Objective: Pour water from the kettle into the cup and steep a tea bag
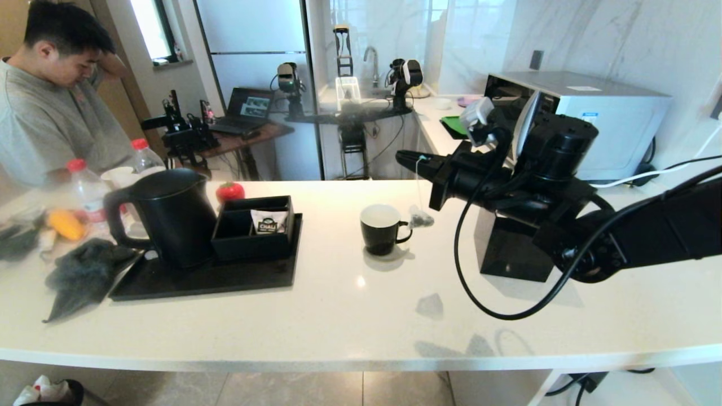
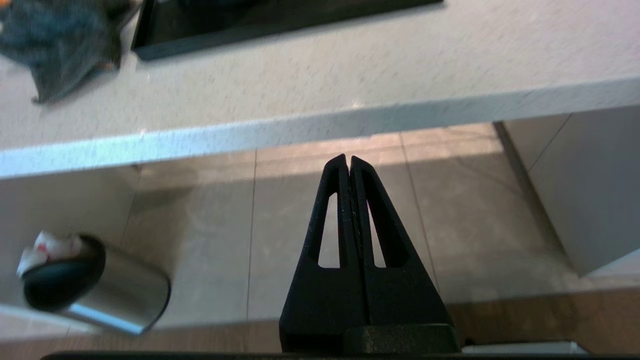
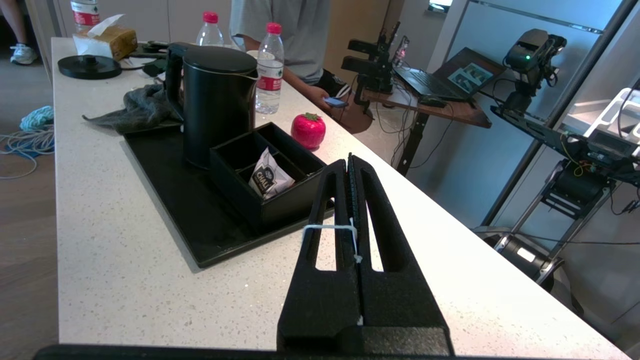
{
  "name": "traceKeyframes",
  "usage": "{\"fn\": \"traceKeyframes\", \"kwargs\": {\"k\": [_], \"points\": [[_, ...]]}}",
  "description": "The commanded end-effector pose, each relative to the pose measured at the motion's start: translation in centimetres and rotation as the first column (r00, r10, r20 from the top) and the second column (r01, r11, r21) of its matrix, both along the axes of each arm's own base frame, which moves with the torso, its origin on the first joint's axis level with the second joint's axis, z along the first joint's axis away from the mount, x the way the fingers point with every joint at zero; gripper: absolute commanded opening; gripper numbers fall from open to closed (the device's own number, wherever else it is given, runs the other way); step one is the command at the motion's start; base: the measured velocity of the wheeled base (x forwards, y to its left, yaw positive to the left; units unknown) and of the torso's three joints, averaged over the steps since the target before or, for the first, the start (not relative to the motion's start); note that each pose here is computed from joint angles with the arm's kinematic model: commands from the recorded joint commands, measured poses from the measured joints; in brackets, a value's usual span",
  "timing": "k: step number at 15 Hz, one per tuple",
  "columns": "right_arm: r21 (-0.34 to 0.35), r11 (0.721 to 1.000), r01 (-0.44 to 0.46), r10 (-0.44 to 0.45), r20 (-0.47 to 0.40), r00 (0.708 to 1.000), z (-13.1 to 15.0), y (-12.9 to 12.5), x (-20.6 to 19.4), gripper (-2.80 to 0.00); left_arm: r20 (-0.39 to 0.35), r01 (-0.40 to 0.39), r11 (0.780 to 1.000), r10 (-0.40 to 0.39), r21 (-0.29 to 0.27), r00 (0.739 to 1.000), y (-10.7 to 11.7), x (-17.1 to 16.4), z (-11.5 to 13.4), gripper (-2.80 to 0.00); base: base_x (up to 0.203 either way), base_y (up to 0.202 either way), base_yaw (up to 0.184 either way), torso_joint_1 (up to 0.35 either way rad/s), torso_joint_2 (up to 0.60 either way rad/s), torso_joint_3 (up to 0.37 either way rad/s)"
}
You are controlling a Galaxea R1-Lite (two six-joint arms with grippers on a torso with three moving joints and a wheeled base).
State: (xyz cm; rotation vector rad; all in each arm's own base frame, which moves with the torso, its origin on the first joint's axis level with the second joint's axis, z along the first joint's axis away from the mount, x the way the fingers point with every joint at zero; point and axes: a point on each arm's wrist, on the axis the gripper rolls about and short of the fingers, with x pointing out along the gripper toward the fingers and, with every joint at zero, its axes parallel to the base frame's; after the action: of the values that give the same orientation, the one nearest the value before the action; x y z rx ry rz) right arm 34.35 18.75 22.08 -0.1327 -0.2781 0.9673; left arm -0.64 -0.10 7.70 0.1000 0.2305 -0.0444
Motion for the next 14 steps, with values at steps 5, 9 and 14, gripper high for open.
{"fn": "traceKeyframes", "kwargs": {"k": [5, 9, 14], "points": [[-0.001, 1.0, 0.003, -0.003, 0.001, 1.0, -0.4, 0.0, 0.5, -2.8, 0.219, -0.013, 1.0, 0.019, -0.029, 0.976, 0.1, -1.6, -0.3, -2.8, 0.0, 0.0, 0.0, 0.0, 0.0, 0.0], [0.005, 1.0, 0.017, -0.017, 0.011, 1.0, 0.0, -0.6, 0.8, -2.8, 0.219, -0.013, 0.999, 0.019, -0.029, 0.976, 0.1, -1.6, -0.3, -2.8, 0.0, 0.0, 0.0, 0.0, 0.0, 0.0], [0.042, 0.998, 0.038, -0.041, 0.068, 0.997, 2.0, -0.7, 2.7, -2.8, 0.219, -0.013, 0.999, 0.019, -0.029, 0.976, 0.1, -1.6, -0.3, -2.8, 0.0, 0.0, 0.0, 0.0, 0.0, 0.0]]}}
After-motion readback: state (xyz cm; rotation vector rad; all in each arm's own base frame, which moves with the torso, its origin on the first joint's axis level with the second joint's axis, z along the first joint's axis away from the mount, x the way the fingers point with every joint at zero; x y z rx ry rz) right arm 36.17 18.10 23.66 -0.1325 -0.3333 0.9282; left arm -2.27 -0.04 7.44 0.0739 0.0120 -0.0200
